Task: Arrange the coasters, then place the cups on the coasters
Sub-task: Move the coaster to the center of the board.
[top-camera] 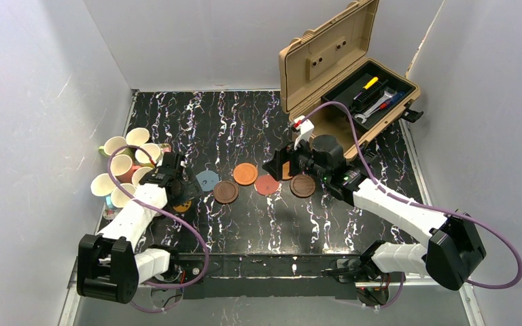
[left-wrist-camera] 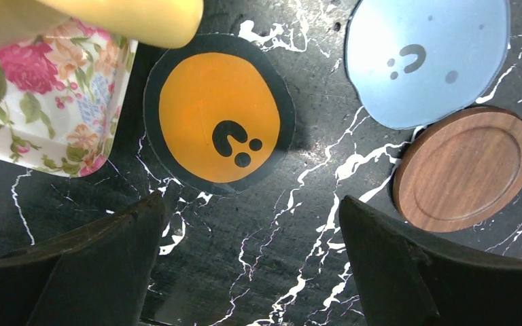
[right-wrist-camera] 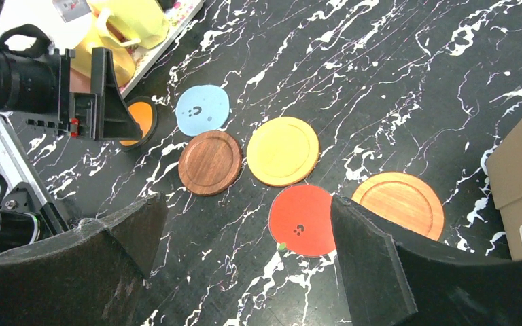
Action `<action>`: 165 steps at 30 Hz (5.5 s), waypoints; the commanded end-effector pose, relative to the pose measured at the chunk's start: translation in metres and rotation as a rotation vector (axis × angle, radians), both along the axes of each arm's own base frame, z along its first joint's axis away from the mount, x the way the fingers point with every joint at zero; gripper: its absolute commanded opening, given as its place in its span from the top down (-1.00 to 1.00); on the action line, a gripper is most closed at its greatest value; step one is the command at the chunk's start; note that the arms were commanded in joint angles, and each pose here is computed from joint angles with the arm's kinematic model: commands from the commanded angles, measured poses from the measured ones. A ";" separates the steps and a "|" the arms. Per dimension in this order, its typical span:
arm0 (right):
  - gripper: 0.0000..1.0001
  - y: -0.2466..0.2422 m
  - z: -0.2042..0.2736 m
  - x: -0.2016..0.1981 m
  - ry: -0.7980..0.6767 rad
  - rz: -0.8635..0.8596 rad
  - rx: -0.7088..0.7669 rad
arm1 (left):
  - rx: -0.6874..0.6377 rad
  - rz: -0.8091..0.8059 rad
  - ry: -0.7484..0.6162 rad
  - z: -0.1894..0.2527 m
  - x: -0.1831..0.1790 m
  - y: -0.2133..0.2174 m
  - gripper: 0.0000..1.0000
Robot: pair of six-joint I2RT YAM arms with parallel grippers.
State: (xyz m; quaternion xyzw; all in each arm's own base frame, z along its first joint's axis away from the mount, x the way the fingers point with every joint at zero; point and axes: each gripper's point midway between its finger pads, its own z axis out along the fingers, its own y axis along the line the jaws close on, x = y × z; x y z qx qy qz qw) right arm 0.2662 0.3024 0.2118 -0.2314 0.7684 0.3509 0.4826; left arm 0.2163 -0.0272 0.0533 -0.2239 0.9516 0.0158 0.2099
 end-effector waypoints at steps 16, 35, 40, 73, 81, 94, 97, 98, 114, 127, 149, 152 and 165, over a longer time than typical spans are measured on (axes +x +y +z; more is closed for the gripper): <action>-0.97 -0.005 0.018 0.003 -0.051 -0.030 0.033 | 0.088 0.193 0.021 -0.026 -0.014 0.026 -0.97; -0.97 -0.003 0.013 0.008 -0.055 -0.032 0.015 | 0.058 0.199 0.032 -0.036 0.010 0.026 -0.97; -0.97 -0.003 0.012 0.008 -0.056 -0.032 0.013 | 0.050 0.179 0.026 -0.037 0.015 0.023 -0.96; -0.97 -0.002 0.010 0.007 -0.053 -0.024 0.018 | -0.053 0.065 0.121 -0.052 0.002 -0.005 -0.72; -0.97 -0.003 0.010 0.007 -0.053 -0.026 0.020 | -0.055 0.029 0.146 -0.053 -0.005 -0.012 -0.66; -0.97 -0.003 0.010 0.006 -0.054 -0.026 0.022 | -0.061 -0.012 0.164 -0.055 -0.012 -0.021 -0.65; -0.97 -0.003 0.011 0.006 -0.054 -0.025 0.024 | -0.063 -0.021 0.165 -0.055 -0.012 -0.023 -0.66; -0.97 -0.003 0.011 0.006 -0.055 -0.027 0.024 | -0.064 -0.025 0.167 -0.055 -0.012 -0.023 -0.66; -0.97 -0.003 0.010 0.007 -0.053 -0.031 0.023 | -0.073 -0.071 0.173 -0.056 -0.016 -0.032 -0.65; -0.97 -0.003 0.010 0.007 -0.053 -0.032 0.022 | -0.096 -0.091 0.152 -0.054 -0.012 -0.038 -0.65; -0.97 -0.005 0.010 0.006 -0.054 -0.035 0.025 | -0.091 -0.097 0.139 -0.050 -0.011 -0.037 -0.76; -0.97 -0.005 0.012 0.006 -0.058 -0.036 0.026 | -0.090 -0.097 0.136 -0.048 -0.011 -0.037 -0.81; -0.97 -0.009 0.017 0.006 -0.067 -0.047 0.026 | -0.086 -0.120 0.076 -0.015 -0.004 -0.036 -0.97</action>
